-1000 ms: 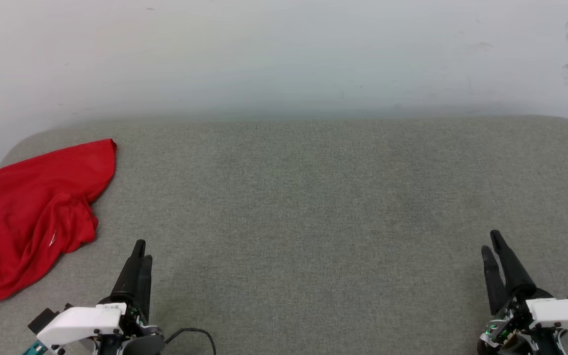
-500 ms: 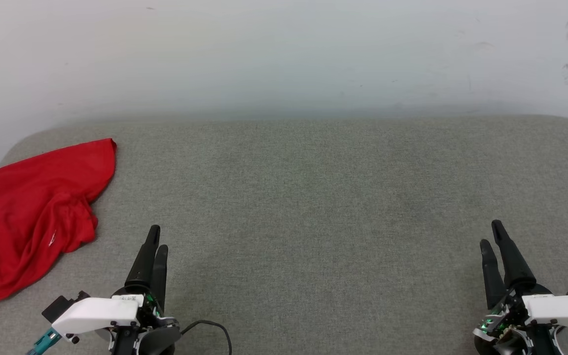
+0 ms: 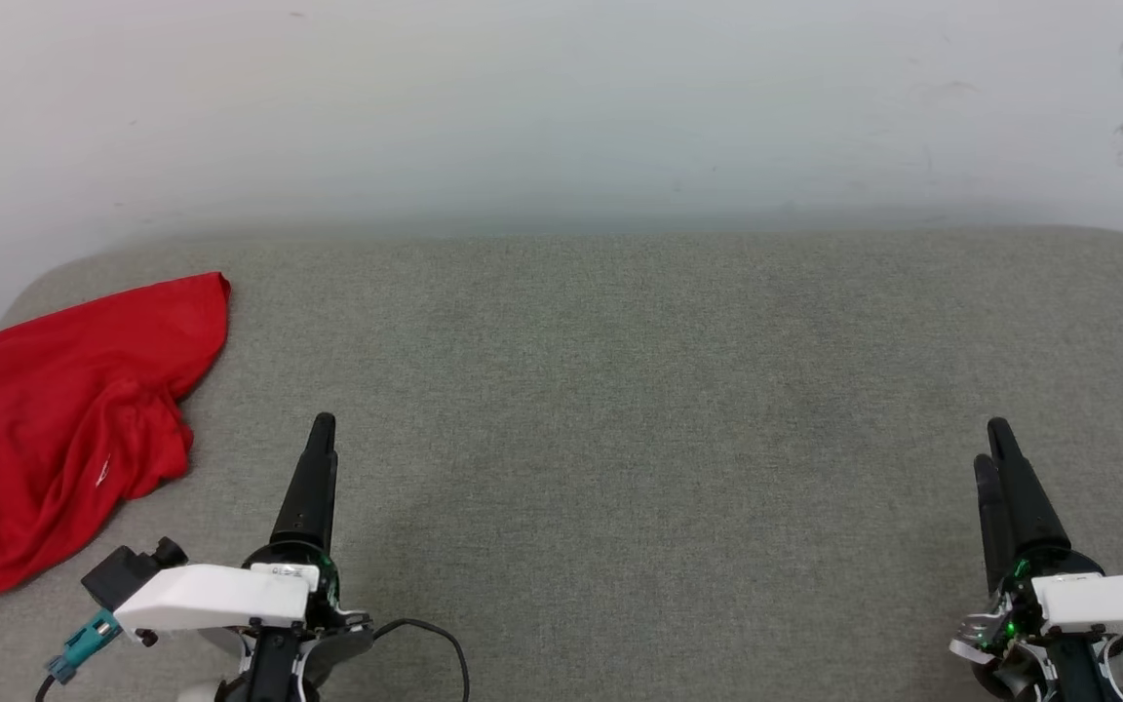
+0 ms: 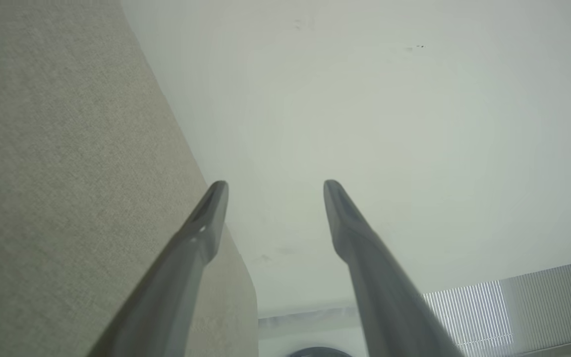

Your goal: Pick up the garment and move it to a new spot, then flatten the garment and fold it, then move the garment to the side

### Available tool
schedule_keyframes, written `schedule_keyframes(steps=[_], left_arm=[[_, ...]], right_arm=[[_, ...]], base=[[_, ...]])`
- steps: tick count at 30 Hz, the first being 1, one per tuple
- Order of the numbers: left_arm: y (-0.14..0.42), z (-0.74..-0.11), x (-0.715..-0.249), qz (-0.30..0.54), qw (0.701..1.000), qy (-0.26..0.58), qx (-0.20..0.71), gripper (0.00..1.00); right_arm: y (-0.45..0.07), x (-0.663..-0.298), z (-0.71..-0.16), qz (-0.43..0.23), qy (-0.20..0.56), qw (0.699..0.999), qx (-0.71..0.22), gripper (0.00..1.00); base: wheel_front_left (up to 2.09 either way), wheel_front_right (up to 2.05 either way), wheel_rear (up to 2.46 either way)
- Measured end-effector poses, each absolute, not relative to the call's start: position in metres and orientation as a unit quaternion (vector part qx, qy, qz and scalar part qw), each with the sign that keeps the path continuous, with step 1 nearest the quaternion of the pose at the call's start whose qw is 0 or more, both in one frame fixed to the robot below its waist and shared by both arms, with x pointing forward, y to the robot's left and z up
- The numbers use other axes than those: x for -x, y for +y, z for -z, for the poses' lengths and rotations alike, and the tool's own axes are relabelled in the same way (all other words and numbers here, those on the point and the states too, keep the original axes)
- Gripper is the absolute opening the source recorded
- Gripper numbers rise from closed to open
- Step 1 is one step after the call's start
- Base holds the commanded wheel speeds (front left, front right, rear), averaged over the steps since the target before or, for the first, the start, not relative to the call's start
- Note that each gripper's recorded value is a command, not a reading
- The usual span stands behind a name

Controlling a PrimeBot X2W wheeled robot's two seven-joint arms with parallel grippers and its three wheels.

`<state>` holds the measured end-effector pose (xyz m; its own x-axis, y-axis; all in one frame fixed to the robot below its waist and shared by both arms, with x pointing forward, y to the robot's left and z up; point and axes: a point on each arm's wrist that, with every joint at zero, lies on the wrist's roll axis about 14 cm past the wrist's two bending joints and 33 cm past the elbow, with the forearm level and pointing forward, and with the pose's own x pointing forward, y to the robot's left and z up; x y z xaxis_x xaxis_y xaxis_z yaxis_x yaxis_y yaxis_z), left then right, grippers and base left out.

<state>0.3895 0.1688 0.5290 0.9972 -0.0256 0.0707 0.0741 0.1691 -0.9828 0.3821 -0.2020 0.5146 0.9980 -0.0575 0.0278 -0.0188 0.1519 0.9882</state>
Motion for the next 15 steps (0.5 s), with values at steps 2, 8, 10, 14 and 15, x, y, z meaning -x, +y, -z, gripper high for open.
schedule_keyframes(steps=[2,8,10,14,15], left_arm=[[0.166,-0.533,-0.39,0.039,0.782,-0.023,0.621,1.0],[0.166,-0.541,-0.391,0.045,0.828,-0.036,0.557,1.0],[0.166,-0.542,-0.391,0.047,0.843,-0.039,0.535,1.0],[0.166,-0.544,-0.391,0.049,0.87,-0.045,0.488,1.0],[0.166,-0.545,-0.39,0.048,0.876,-0.047,0.477,1.0]], right_arm=[[-0.203,-0.382,-0.516,0.013,-0.032,0.777,-0.628,1.0],[-0.205,-0.382,-0.52,0.012,-0.038,0.837,-0.546,1.0],[-0.204,-0.382,-0.522,0.011,-0.04,0.853,-0.52,1.0],[-0.201,-0.383,-0.526,0.005,-0.044,0.884,-0.465,1.0],[-0.2,-0.383,-0.527,0.004,-0.044,0.892,-0.451,1.0]], base=[[0.0,0.0,0.0],[0.0,0.0,0.0],[0.0,0.0,0.0],[0.0,0.0,0.0],[0.0,0.0,0.0]])
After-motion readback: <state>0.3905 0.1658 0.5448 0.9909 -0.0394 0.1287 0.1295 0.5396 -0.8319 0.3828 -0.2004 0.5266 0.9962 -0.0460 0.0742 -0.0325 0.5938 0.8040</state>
